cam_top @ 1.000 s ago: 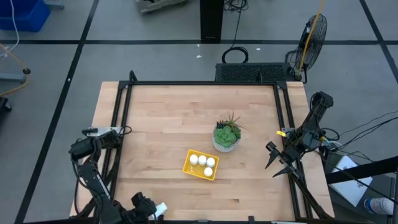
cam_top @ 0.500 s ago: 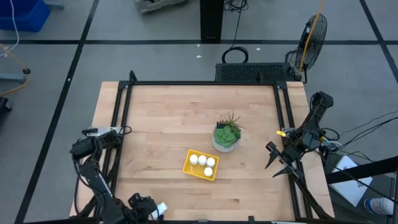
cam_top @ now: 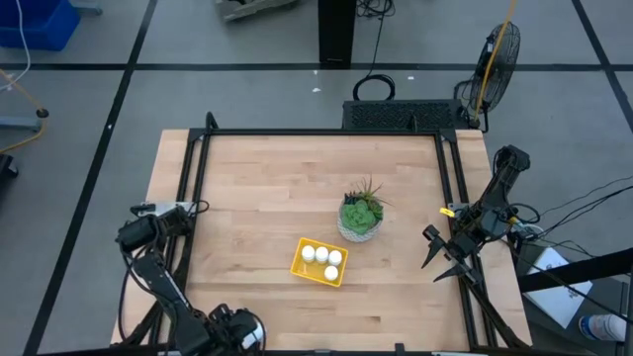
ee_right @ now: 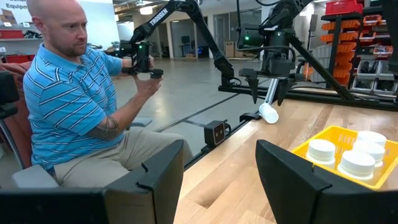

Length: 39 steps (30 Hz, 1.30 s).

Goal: Pick and place pill bottles into a basket
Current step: Put the white pill bottle into the yellow bin

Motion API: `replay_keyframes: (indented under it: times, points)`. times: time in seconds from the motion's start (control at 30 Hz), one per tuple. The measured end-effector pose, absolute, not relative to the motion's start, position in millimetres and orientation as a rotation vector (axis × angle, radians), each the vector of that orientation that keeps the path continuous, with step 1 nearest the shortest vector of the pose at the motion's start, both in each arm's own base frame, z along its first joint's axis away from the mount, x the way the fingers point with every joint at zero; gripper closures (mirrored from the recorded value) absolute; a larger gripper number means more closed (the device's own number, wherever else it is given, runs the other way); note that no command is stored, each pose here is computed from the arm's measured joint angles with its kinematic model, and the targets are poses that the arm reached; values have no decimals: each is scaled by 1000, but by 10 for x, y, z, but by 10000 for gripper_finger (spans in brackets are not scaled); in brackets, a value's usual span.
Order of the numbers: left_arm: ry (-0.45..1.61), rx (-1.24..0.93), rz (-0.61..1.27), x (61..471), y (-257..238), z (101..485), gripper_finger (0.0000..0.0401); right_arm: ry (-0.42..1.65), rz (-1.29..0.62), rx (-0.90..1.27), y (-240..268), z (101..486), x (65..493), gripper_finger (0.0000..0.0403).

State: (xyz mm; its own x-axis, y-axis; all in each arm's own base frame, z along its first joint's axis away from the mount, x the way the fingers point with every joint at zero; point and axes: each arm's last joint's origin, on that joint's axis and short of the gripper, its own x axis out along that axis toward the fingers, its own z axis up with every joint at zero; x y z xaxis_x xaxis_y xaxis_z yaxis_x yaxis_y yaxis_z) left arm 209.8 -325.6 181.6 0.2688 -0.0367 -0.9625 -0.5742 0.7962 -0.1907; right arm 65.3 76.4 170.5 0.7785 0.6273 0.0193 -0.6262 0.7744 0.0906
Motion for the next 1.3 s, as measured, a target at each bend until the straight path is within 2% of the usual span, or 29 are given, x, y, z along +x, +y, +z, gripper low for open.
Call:
replay_keyframes:
  times: [0.53,1.3]
  points:
    - [1266,-612,384,2079,-3198,1582,54,12,678,94,764,1705,653,209]
    - [1270,-610,389,2080,-3193,1560,55,12,678,94,764,1705,653,209]
